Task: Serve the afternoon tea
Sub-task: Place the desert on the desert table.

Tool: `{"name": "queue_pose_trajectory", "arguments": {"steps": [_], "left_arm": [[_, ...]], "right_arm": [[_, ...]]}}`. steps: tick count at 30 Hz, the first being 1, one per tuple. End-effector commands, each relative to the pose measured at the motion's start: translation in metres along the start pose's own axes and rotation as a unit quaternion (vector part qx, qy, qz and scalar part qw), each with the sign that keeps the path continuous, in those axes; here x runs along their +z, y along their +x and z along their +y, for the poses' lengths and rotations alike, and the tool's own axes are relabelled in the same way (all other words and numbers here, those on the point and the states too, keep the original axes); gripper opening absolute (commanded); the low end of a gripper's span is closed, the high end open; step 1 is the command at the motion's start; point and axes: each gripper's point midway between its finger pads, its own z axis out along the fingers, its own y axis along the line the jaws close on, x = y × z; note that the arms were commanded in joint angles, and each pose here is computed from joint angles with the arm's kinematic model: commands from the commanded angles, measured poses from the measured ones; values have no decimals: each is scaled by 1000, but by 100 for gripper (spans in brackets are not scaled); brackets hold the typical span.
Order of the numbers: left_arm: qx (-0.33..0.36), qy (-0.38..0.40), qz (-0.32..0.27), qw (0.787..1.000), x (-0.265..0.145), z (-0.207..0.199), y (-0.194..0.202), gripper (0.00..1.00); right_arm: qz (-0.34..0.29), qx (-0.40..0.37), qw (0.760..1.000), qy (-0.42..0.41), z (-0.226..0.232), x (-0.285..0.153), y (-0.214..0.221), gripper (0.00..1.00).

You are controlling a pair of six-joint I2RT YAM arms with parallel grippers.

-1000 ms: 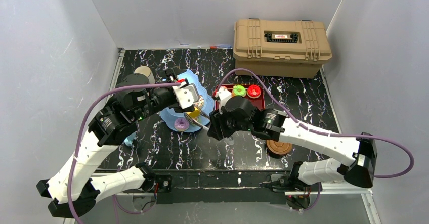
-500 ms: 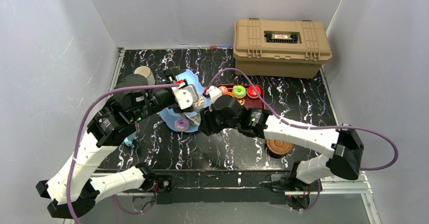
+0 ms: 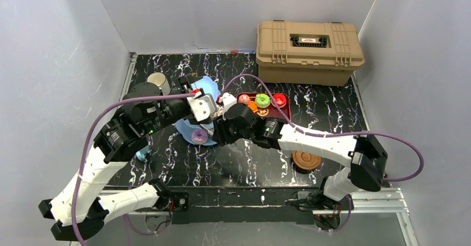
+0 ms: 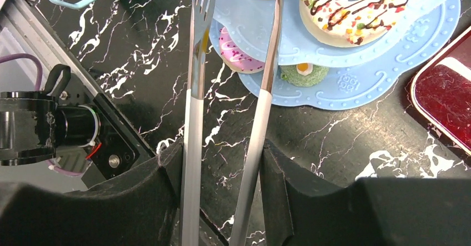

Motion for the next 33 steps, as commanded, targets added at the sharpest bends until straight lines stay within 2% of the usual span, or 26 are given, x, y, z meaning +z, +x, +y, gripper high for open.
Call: {"name": "queue_pose_trajectory", "arguments": {"steps": [1,8,13,28,33], "left_arm": [[4,-12,-12,1000,-10,7,-8,74],[7,-10,-11,1000,-11,7,-8,75],[7,-12,-13,1000,-11,9,-9,76],[8,-18,-17,1000,-14,11,-12,76],[8,-19,-17,1000,-14,11,-11,76]], "right_arm": [[-54,-5,998,-11,15,-2,-39,23],[-55,-5,998,-7,15,-4,-41,42],[-54,-7,998,-7,15,-5,-41,51],[-39,-8,999,-2,13,4,-34,59],[-44,-8,999,1,13,-1,-39,56]]}}
